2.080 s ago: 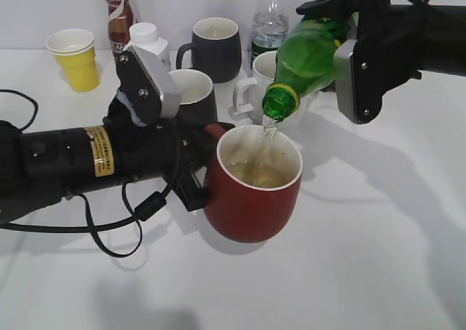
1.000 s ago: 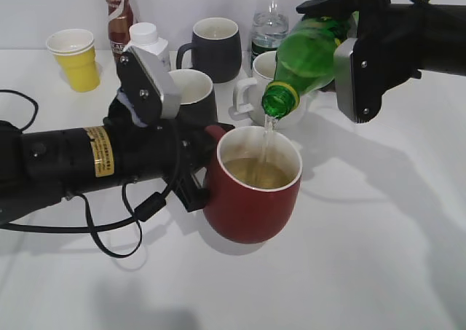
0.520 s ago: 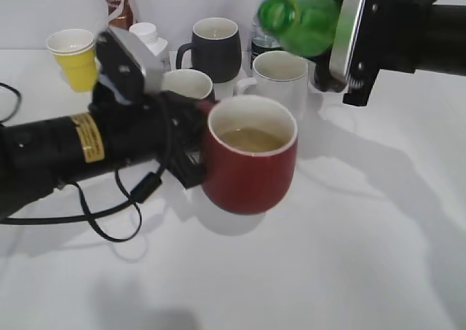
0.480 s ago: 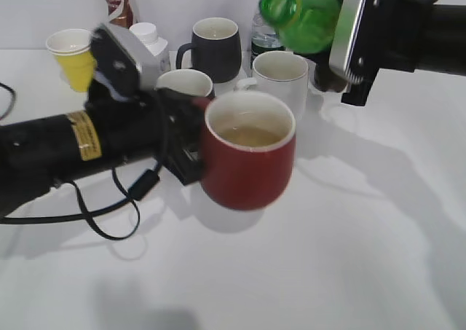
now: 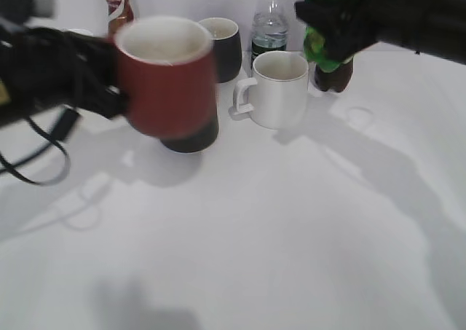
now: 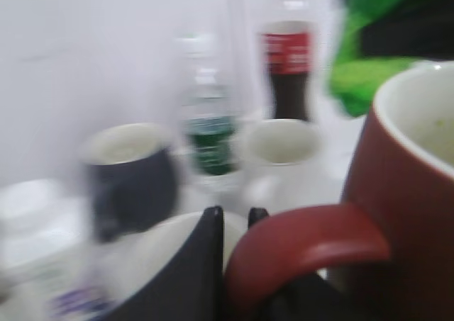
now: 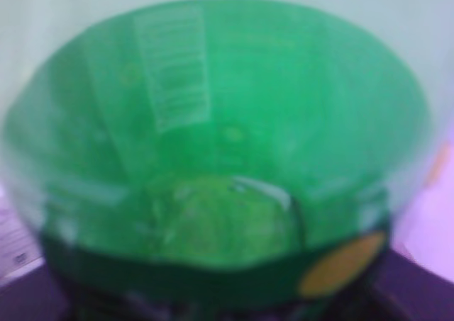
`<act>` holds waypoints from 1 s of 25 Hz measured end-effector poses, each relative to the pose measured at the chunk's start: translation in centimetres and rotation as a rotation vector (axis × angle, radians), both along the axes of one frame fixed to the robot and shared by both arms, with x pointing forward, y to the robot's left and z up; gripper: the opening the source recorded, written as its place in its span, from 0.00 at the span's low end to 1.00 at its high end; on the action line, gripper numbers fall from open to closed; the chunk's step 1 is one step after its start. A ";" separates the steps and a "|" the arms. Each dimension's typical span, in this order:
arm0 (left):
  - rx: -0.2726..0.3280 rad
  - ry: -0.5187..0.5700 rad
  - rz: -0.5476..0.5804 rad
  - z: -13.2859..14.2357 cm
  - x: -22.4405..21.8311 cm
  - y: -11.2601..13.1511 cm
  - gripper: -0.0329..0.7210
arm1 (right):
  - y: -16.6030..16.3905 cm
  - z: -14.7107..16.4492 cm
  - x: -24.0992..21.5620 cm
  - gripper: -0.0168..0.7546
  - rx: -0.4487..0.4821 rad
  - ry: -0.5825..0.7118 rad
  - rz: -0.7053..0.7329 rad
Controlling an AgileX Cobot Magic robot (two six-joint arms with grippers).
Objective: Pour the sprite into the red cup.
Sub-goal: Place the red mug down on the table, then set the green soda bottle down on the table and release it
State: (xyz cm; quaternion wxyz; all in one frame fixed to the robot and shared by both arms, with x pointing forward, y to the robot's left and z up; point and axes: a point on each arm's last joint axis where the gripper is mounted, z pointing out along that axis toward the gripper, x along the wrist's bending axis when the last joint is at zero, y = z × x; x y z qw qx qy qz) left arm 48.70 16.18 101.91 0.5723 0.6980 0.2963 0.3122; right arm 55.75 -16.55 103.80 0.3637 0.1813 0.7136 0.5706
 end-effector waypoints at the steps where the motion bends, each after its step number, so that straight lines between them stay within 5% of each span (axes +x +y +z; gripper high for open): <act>1: 0.001 -0.006 0.034 0.4 0.2 0.9 0.14 | -0.1 0.2 0.2 0.59 0.037 0.008 -0.027; 15: -0.007 0.043 0.432 0.2 3.1 10.7 0.14 | -3.3 0.9 3.2 0.59 0.288 0.193 -0.388; 25: -0.076 0.103 0.446 -5.7 6.1 11.2 0.14 | -7.9 -2.0 4.6 0.59 0.294 0.288 -0.564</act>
